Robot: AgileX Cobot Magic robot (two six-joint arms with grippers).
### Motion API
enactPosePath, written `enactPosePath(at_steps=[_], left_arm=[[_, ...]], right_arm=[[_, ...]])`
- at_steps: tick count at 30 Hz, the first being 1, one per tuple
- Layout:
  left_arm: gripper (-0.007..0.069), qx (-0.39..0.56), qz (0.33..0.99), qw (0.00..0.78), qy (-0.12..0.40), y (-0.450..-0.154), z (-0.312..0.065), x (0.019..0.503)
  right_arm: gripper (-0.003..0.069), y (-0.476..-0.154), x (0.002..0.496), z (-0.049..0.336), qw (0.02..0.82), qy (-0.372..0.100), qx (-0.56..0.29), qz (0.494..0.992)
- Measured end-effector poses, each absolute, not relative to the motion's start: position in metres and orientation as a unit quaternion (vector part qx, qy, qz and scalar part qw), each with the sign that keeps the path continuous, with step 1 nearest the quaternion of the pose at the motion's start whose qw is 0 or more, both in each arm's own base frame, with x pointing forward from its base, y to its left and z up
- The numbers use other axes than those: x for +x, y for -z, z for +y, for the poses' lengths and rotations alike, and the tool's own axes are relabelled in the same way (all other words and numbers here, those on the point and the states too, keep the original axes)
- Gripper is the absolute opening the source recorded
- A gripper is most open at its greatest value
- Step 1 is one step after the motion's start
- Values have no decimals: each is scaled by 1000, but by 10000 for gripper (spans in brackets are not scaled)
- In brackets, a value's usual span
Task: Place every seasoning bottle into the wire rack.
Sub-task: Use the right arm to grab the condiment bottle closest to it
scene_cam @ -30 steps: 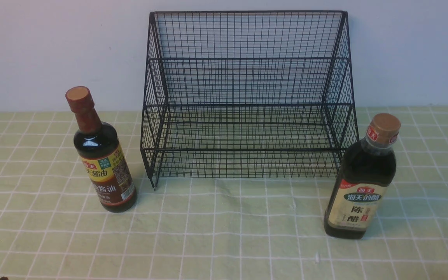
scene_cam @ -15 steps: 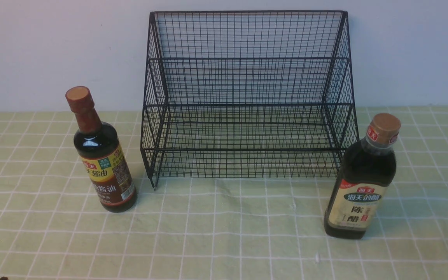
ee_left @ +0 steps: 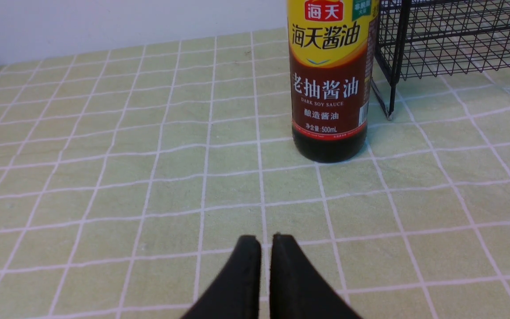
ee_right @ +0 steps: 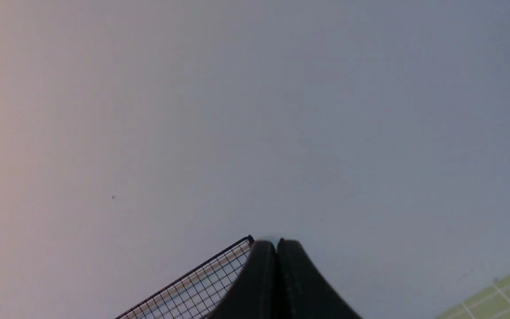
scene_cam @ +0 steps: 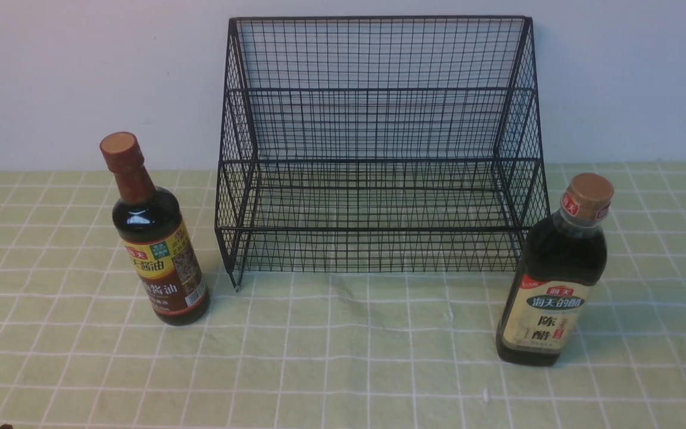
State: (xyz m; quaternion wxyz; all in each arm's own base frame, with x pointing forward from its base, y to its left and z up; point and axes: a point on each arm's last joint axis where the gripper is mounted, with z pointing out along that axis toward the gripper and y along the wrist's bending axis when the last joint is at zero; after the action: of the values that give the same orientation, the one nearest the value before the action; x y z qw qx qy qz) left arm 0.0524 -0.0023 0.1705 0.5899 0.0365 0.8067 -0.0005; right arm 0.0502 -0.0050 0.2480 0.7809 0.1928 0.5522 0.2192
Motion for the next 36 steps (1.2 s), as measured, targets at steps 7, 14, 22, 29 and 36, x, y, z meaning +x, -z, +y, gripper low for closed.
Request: enactPosePath(at_steps=[7,14,22,29,36], left_arm=[[18,36,807,590,0,-170,-2,52],[18,36,807,590,0,-170,-2,52],[18,36,807,590,0,-170,-2,52],[18,36,807,590,0,-170,-2,52],[18,36,807,590,0,-170,-2,52]], right_arm=[[-15,-329,73,8,720,-169,81,668],[-13,-362,136,43,617,-134,-68,772],[130,-356,205,89,553,-88,-201,804],[430,-325,238,103,514,-73,-218,827],[606,-317,246,104,511,-48,-231,827]])
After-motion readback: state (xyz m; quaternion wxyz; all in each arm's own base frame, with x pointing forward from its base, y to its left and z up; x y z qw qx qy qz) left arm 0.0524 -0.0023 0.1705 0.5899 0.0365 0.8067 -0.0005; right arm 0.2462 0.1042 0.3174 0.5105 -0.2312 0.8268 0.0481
